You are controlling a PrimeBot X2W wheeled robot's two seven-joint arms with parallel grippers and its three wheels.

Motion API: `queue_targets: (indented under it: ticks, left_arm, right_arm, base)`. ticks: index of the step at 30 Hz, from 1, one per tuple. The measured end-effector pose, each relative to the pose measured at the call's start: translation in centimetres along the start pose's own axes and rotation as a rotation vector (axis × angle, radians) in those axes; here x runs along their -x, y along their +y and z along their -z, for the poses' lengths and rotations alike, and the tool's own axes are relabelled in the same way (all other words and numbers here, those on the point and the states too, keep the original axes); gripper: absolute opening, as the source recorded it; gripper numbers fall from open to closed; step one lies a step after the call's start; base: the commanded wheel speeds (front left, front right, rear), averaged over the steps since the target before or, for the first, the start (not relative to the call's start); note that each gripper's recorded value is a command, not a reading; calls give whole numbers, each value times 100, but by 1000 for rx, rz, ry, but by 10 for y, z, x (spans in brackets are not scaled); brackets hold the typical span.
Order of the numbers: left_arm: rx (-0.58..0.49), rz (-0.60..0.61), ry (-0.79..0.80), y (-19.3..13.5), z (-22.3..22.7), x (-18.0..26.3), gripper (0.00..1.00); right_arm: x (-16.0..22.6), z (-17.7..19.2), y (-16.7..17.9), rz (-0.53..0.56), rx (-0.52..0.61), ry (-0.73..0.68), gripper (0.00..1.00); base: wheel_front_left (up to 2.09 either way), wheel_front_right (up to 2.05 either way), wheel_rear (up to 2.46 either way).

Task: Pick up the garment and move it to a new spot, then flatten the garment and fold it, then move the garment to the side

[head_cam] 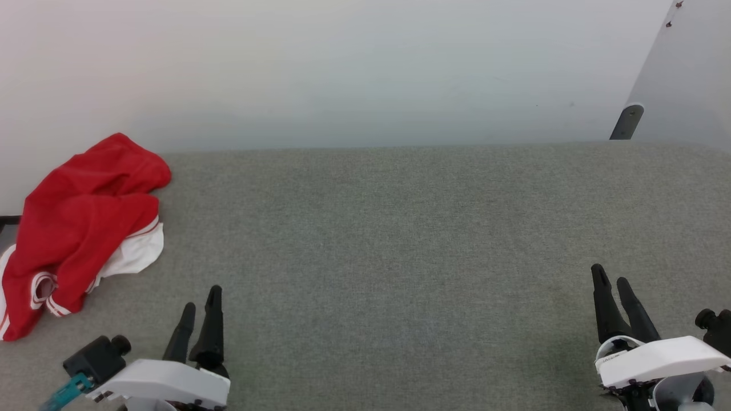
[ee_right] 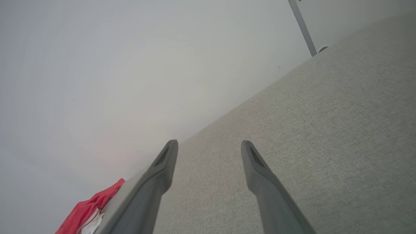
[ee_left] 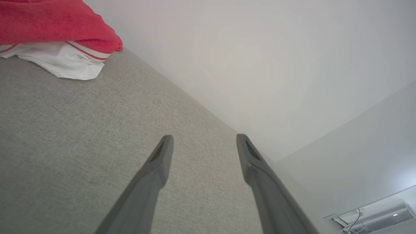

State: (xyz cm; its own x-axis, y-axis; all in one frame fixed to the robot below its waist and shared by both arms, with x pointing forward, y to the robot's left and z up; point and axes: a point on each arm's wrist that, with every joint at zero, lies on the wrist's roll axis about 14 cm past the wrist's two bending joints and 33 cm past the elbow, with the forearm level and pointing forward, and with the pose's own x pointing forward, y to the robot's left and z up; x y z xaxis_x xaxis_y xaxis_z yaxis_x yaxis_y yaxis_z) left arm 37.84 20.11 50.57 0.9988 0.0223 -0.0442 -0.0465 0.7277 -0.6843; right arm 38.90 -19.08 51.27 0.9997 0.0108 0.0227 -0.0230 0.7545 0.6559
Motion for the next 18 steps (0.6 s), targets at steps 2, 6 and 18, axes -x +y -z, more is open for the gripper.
queue_targets:
  ticks: [2, 6, 18]
  left_arm:
    - [-47, 5, -6, -1, -1, 0, 100]
    - [-121, 13, -19, -2, -3, 0, 100]
    - [-297, 49, -76, -9, -14, 2, 100]
  right_arm:
    - [0, -2, 0, -1, 44, -3, 100]
    - [0, -3, 3, -10, 118, -7, 100]
    - [0, -7, 12, -34, 257, -22, 100]
  base:
    - [0, 0, 0]
    - [0, 0, 0]
    - [0, 0, 0]
